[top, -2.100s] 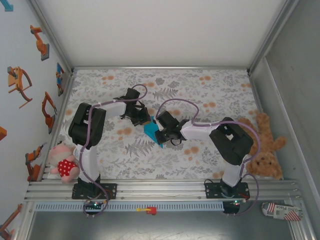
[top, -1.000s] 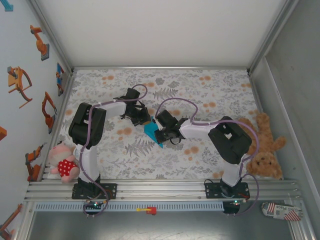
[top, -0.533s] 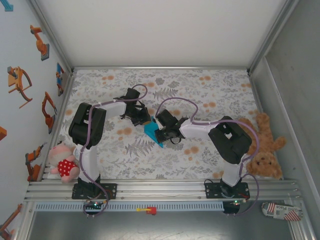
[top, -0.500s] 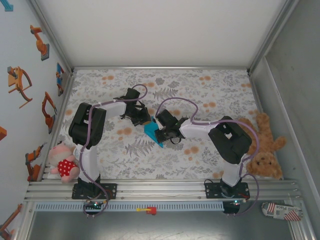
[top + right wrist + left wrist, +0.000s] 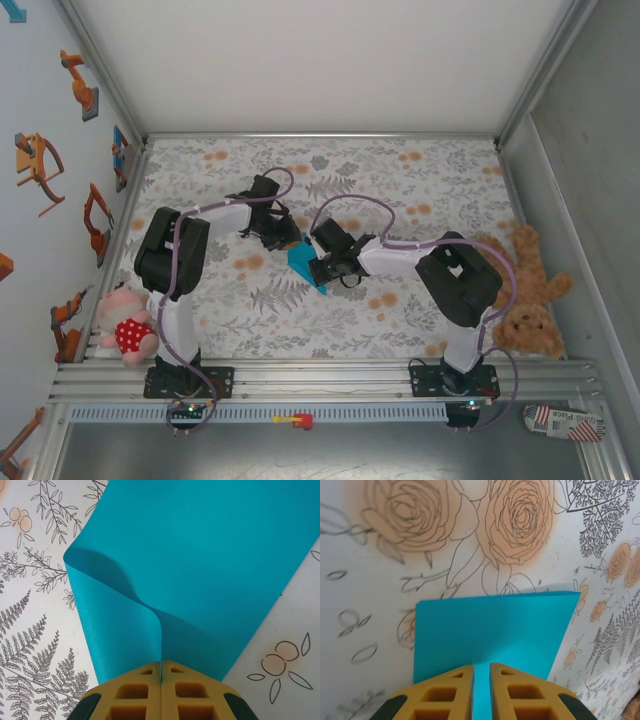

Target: Fold a paper plane with a square sheet of paper (pick it up from the middle)

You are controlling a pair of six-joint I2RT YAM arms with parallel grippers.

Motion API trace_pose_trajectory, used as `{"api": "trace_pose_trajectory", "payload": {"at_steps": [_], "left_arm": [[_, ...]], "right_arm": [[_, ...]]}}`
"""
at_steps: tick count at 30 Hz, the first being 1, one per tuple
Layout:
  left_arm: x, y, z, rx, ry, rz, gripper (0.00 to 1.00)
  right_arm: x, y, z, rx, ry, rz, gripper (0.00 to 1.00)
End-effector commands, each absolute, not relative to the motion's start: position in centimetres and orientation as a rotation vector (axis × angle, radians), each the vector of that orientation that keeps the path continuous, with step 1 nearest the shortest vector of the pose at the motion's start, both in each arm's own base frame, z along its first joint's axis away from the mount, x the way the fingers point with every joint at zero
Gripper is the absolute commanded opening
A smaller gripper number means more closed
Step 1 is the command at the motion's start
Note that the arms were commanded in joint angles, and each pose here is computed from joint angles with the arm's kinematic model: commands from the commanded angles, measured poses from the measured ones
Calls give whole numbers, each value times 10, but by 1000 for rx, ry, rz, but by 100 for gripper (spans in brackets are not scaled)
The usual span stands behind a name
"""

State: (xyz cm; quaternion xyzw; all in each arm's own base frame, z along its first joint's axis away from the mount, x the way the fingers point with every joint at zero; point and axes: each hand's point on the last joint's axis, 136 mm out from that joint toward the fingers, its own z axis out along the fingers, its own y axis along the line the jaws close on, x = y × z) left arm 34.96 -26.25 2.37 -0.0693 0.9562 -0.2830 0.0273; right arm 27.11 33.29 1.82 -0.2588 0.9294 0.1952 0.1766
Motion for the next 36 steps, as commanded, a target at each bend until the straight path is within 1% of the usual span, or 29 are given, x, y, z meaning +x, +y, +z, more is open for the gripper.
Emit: {"api": "trace_pose_trajectory", "payload": {"at_steps": [1, 5, 8, 14, 22, 31, 36], "left_arm": [[349, -252, 51, -263, 2892, -869, 20], [339, -243, 56, -337, 2856, -914, 21], [331, -243, 63, -376, 2820, -983, 18], [312, -262, 69, -409, 2780, -1148, 13], [289, -276, 49, -426, 2844, -1173, 8], [273, -284, 29, -429, 2925, -1134, 8], [267, -283, 28, -423, 2940, -1126, 8]], "right_arm": [[270, 328, 8, -724, 2676, 525, 0], [268, 331, 10, -731, 2673, 556, 0], [267, 331, 11, -734, 2672, 570, 0], [266, 331, 9, -729, 2678, 574, 0], [266, 331, 7, -720, 2682, 581, 0], [266, 330, 6, -711, 2683, 578, 0], [267, 330, 7, -709, 2681, 578, 0]]}}
